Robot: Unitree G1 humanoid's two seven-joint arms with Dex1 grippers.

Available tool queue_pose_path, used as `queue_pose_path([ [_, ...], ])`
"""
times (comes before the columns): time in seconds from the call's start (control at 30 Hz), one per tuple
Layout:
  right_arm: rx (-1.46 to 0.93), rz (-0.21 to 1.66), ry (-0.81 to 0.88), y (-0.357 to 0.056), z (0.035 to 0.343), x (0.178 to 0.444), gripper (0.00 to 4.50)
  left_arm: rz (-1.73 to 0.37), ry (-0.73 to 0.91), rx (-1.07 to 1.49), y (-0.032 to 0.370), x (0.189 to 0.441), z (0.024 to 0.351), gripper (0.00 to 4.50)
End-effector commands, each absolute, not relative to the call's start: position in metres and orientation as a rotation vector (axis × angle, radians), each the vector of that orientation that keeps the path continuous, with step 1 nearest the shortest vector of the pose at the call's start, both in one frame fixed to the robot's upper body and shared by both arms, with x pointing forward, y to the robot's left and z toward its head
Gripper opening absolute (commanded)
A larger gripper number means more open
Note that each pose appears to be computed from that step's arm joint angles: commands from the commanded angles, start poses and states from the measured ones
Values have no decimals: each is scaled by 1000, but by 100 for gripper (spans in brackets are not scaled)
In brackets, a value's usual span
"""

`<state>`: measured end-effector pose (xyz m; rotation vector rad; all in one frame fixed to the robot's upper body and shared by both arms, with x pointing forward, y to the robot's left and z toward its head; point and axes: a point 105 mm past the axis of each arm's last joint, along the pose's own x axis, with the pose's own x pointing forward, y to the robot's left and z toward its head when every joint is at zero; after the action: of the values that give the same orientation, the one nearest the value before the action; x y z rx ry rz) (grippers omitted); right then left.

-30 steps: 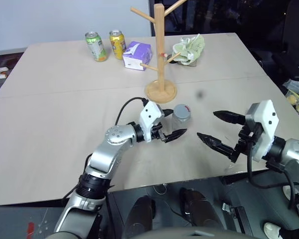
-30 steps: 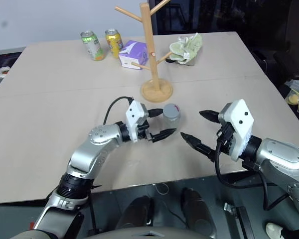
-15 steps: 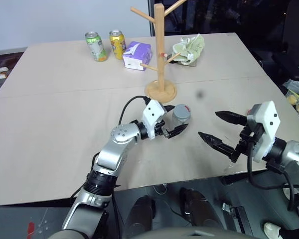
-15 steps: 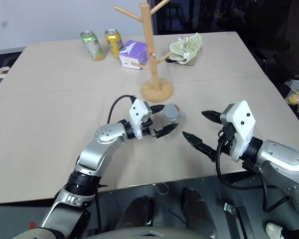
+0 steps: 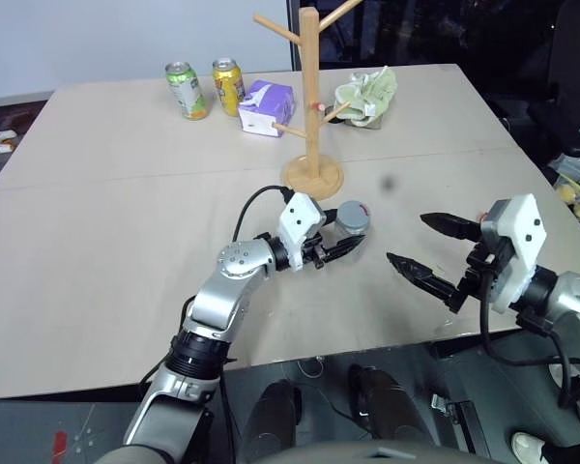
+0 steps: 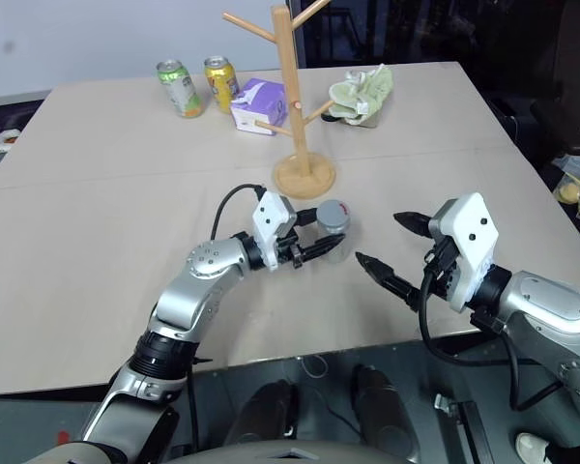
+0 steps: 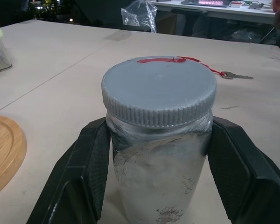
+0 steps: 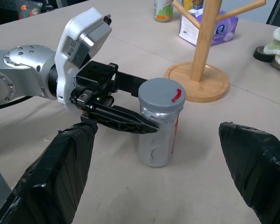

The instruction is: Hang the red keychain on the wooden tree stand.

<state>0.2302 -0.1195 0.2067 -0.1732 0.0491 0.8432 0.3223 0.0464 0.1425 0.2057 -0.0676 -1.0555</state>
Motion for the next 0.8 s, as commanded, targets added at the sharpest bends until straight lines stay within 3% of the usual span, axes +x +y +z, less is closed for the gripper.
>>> queue_pose_path([
  [0.03, -191, 851, -1, -117, 217, 227, 450, -1034, -86, 218, 59, 325, 160, 244],
  [0.3, -157, 895, -17, -108, 221, 232, 450, -913, -30, 222, 149, 333, 209, 244],
  [0.37, -157, 921, -26, -104, 223, 235, 450, -768, -60, 225, 180, 349, 225, 244],
  [0.53, -141, 988, -63, -89, 230, 244, 450, -183, -228, 163, 288, 391, 266, 244],
  [0.63, -135, 1022, -82, -82, 233, 246, 450, 54, -256, 119, 337, 394, 263, 244],
  [0.8, -131, 1044, -93, -76, 235, 249, 450, 264, -226, 121, 380, 392, 240, 244],
])
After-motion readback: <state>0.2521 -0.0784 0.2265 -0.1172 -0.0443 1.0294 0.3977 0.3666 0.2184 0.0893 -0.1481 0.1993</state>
